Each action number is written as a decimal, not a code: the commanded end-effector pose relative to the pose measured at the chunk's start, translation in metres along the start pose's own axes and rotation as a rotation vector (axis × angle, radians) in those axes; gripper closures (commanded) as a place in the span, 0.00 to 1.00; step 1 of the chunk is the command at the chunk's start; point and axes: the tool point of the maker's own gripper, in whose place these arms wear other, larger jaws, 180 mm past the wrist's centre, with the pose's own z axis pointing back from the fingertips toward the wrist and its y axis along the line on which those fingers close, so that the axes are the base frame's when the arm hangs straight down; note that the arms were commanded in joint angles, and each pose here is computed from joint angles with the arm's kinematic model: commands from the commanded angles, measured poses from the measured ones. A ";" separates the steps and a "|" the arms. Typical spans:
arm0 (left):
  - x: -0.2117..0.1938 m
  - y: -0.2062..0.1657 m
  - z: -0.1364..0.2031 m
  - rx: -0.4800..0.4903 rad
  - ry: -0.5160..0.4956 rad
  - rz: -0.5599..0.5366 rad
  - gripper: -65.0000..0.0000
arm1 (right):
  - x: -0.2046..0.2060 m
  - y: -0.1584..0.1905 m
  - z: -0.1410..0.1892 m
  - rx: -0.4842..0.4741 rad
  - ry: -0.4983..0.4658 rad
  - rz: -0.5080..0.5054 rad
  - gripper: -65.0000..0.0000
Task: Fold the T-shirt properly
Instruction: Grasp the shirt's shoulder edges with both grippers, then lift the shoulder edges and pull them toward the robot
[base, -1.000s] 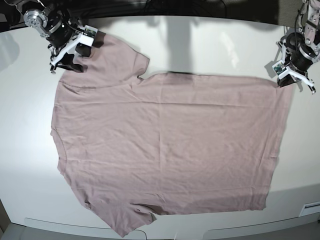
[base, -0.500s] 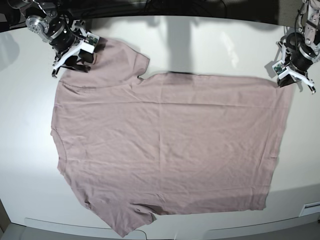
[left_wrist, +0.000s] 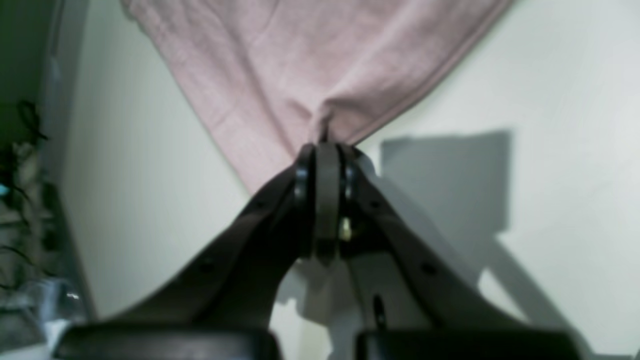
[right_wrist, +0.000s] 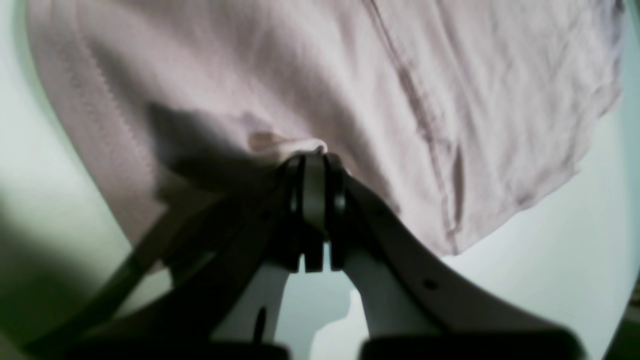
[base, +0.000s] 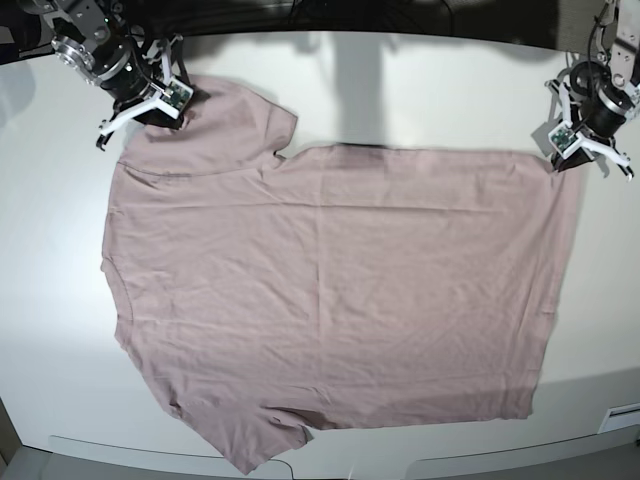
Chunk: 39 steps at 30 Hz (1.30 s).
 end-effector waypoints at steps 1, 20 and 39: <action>-0.032 -0.047 0.011 -0.180 0.128 0.010 1.00 | -0.003 0.000 0.007 0.015 0.004 -0.002 1.00; -0.047 -0.061 0.092 -0.071 0.158 0.205 1.00 | -0.020 0.020 0.083 -0.004 -0.030 -0.169 1.00; -0.008 0.045 0.096 0.252 -0.001 0.242 1.00 | 0.043 -0.080 0.084 -0.261 -0.254 -0.217 1.00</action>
